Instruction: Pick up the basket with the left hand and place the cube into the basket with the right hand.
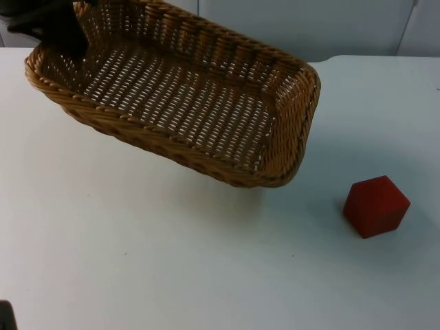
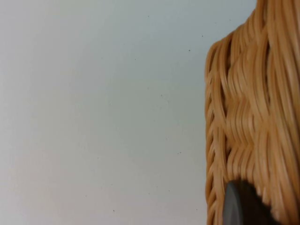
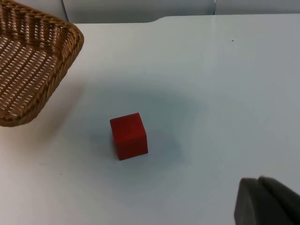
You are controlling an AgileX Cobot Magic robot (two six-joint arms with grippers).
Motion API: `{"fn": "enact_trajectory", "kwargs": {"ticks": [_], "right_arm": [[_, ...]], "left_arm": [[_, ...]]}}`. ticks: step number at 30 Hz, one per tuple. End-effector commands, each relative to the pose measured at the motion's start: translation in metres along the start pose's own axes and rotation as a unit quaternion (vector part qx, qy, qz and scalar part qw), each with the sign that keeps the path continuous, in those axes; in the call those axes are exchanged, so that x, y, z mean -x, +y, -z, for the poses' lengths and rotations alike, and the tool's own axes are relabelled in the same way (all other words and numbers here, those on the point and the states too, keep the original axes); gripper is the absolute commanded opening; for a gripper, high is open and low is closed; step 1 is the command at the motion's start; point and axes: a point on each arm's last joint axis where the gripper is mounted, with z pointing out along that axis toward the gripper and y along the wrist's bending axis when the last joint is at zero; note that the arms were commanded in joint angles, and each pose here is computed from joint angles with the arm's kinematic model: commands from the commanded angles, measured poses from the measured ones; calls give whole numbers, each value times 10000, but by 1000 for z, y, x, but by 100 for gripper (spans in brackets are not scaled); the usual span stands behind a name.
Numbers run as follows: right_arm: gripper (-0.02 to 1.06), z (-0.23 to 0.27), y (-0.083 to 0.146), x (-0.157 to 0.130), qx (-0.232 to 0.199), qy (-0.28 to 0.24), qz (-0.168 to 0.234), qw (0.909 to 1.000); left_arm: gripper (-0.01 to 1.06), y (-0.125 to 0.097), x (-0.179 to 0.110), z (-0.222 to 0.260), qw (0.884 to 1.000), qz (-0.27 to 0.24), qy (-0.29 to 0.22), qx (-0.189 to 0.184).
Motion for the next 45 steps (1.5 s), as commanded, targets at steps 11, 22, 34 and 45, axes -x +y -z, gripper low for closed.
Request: {"fn": "enact_trajectory", "kwargs": {"ticks": [11,22,34,45], "right_arm": [[0,-42,-30,55,-1194,-248,422,9916],[60,-201,-45,64,-765,2357,-87,9688],[101,-319,19,55,523,3436,1238,9294],[101,-357,78,52,1095,3484,1051,9250]], "left_arm": [[0,-4,6,8,9997,101,-215,-71],[0,-4,5,8,9997,94,-211,-65],[0,-4,6,8,9997,94,-220,-60],[0,-4,6,8,9997,94,-220,-61]]}}
